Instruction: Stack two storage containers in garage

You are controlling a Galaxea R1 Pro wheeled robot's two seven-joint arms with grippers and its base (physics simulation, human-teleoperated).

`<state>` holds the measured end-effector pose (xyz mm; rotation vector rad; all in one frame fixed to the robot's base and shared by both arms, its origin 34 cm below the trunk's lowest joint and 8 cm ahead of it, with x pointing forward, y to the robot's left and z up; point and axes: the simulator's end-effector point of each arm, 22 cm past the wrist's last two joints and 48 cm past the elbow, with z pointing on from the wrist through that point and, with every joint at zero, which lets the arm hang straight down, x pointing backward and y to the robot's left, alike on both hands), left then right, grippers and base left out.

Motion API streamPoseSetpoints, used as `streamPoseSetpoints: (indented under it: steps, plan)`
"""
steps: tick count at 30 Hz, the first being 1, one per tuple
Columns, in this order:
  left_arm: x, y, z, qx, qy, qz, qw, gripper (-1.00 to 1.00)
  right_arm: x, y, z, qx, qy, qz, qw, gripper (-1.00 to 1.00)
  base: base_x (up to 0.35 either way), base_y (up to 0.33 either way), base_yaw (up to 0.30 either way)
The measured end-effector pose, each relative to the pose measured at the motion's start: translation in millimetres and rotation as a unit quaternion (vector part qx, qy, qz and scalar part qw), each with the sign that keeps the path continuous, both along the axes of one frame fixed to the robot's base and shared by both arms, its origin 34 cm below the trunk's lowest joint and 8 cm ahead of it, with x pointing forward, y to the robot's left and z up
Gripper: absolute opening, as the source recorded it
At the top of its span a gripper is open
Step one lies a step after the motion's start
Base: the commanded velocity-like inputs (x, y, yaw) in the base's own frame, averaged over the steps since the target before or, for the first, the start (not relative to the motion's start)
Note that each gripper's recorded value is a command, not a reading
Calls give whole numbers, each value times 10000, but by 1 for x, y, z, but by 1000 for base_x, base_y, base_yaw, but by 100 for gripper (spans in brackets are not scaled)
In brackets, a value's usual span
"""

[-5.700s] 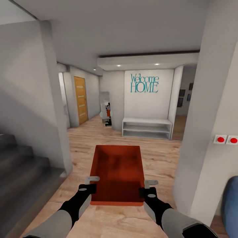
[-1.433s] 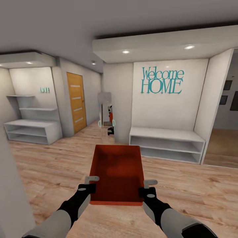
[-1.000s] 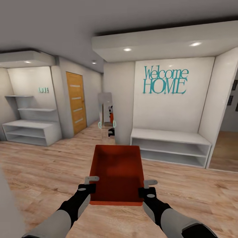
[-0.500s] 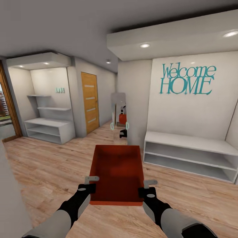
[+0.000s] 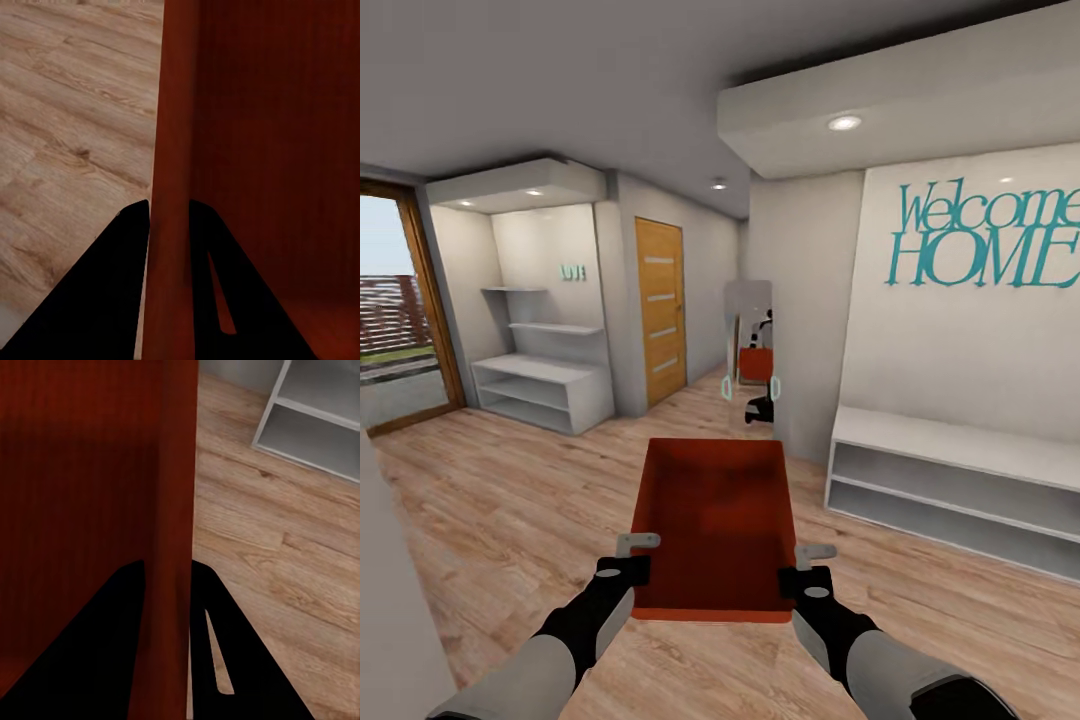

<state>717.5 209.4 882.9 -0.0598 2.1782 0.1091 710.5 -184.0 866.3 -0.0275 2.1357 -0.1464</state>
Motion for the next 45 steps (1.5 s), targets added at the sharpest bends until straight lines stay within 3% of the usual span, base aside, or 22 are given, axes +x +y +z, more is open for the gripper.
streamPoseSetpoints:
  steps: [21,45]
  plan:
    - [1,0,1,11,-14,-11,10000,-100,0,0,0,12,-16,-12,10000,-100,324,0,8]
    - [1,0,1,11,-14,-8,10000,-100,0,0,0,13,-16,-7,10000,-100,324,0,244]
